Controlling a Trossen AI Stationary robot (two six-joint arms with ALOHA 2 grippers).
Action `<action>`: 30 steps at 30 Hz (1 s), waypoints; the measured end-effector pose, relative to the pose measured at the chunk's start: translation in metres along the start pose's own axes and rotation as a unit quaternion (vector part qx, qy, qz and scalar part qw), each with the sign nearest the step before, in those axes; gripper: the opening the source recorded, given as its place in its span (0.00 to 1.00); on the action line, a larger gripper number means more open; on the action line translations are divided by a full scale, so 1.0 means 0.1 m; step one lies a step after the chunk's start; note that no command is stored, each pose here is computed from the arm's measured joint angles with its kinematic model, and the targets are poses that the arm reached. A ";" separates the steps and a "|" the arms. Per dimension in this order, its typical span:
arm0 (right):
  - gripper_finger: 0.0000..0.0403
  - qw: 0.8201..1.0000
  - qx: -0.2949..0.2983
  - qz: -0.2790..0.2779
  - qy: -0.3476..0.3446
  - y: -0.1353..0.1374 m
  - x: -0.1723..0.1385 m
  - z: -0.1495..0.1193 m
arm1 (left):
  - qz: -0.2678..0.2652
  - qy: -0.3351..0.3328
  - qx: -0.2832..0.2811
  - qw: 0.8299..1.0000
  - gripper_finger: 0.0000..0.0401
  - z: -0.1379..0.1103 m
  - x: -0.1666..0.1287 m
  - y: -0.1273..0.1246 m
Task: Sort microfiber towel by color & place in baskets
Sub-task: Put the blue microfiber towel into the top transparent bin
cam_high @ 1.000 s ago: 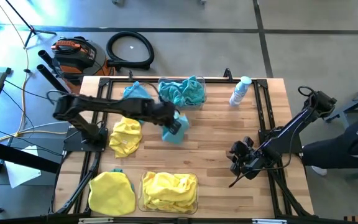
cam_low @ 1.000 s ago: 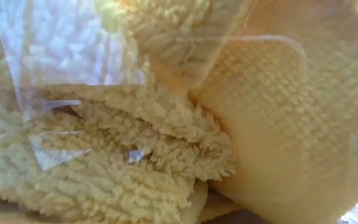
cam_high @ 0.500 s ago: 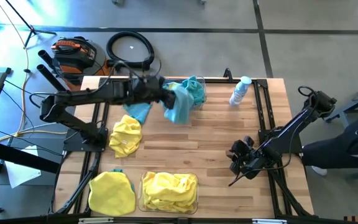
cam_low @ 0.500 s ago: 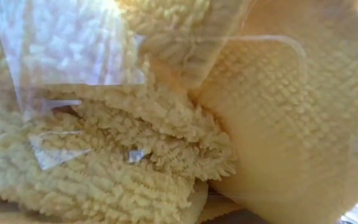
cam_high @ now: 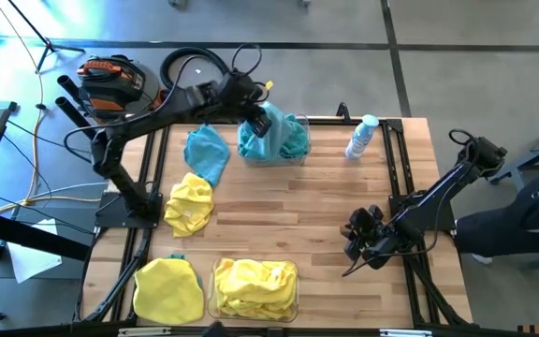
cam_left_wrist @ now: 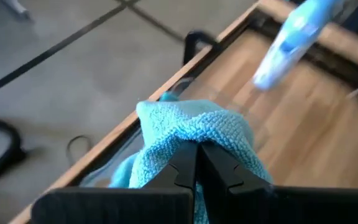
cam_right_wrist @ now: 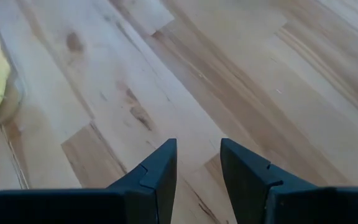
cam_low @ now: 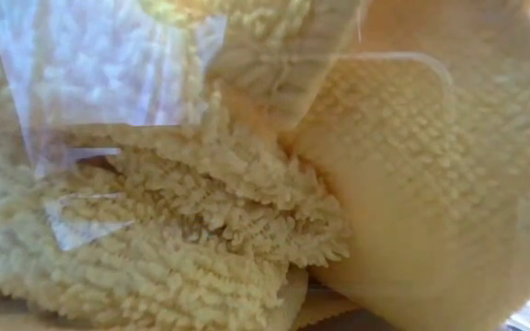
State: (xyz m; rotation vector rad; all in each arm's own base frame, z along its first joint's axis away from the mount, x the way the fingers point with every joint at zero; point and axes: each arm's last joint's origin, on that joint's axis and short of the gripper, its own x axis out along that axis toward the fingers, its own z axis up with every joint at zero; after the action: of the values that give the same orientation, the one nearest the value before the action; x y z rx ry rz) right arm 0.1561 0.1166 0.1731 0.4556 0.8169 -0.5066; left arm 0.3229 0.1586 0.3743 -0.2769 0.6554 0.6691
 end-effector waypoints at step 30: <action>0.29 0.994 0.092 -0.058 -0.019 -0.14 0.20 0.30 | -0.023 0.197 -0.064 0.978 0.00 -0.73 1.89 -0.01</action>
State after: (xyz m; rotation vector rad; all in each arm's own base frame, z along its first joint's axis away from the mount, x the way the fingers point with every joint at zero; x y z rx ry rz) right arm 0.1761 0.0840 0.1731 0.5687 0.7653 -0.6998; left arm 0.4016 0.2174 0.1968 -0.5520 0.9837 0.6186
